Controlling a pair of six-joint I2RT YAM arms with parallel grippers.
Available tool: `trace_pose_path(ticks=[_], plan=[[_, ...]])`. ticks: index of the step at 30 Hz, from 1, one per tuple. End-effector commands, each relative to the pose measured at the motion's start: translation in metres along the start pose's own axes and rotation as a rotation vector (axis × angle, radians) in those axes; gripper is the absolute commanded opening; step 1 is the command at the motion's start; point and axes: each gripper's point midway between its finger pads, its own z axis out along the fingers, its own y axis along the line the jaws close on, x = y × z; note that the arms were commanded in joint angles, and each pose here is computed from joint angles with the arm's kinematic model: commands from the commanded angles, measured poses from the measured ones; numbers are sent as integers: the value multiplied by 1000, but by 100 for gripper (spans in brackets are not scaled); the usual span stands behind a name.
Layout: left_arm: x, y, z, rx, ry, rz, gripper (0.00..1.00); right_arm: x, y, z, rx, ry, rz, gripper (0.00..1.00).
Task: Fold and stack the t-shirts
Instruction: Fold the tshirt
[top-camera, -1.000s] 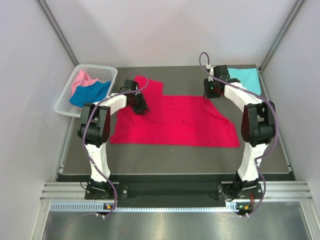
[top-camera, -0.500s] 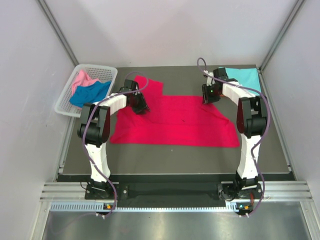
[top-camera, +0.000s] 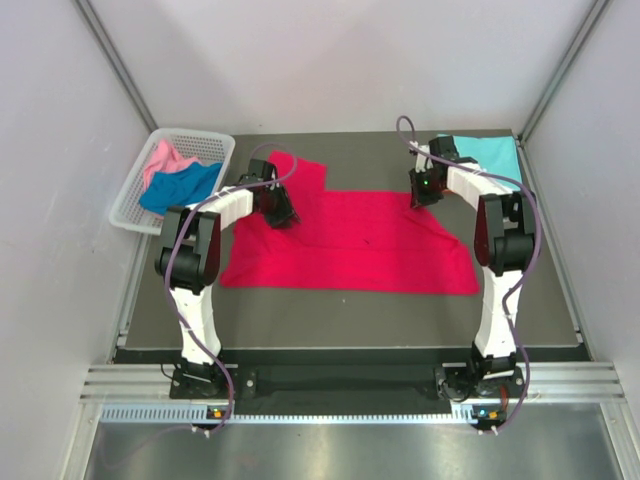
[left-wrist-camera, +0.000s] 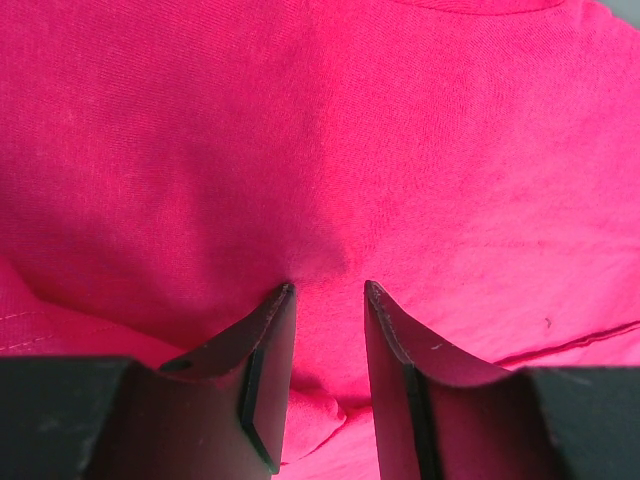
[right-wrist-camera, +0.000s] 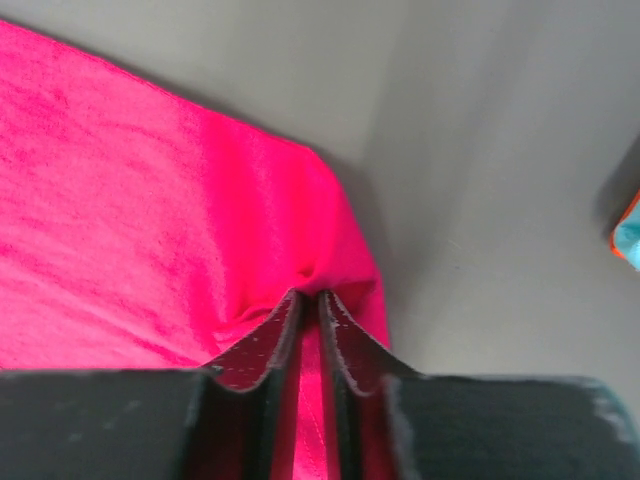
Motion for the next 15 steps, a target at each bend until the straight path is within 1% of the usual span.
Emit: trace_pose_path(ticks=[1,2,5,10,15], plan=[[11,24,19,-82,23,7,39,-19,-3,-15,-5,-59,5,10],[10,25,20,-85,22,7,39,-21,-4,-17,-4,-65,6,5],[11,26,20,-88,23,8,39,-26,-2,-23,-2,-75,16,0],[10,28,21,-100,16,1,39,-30,-4,-34,36,-94,54,0],[7,24,23,-87,16,-7,39,-44,-6,-50,73,-175,92,0]])
